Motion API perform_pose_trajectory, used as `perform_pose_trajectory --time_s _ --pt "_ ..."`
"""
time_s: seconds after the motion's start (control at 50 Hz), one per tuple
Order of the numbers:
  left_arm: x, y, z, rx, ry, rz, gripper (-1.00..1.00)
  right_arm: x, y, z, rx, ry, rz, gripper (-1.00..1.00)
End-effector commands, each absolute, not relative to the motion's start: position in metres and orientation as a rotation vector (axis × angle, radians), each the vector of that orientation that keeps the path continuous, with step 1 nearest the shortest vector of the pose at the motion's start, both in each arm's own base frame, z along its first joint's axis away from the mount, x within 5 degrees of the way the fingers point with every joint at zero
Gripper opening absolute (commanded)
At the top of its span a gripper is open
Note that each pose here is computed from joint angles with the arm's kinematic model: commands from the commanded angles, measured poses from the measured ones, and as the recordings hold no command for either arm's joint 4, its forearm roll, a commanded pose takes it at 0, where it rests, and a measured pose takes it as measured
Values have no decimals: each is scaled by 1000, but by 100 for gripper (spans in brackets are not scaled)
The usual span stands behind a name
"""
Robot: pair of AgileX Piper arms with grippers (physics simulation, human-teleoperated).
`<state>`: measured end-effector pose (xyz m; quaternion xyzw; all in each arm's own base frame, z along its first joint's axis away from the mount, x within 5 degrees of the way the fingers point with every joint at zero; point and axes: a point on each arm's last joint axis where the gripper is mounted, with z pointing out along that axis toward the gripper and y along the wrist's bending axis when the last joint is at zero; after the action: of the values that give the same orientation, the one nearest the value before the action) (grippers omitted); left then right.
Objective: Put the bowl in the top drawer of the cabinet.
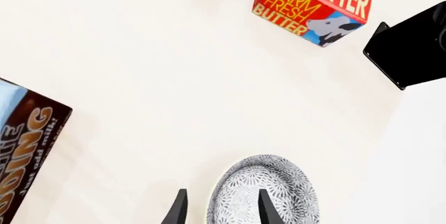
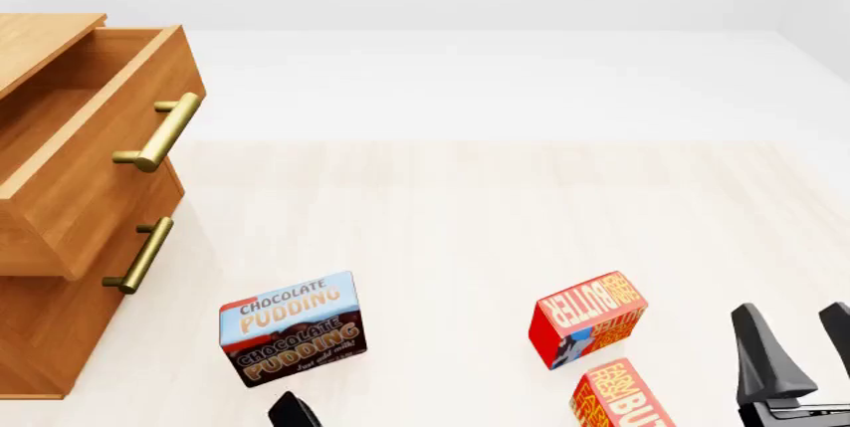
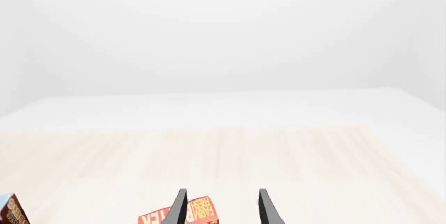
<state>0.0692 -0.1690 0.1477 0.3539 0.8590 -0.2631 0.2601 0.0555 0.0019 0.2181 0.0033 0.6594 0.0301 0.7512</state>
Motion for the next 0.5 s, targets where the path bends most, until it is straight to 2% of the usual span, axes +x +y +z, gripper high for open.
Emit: perform_pose_trajectory --time_s 0.02,0.5 --pt "67 -171 144 958 2336 -722 100 56 2 218 9 1443 65 100" --pt "65 -173 138 954 2346 -737 100 56 2 217 10 1451 62 100"
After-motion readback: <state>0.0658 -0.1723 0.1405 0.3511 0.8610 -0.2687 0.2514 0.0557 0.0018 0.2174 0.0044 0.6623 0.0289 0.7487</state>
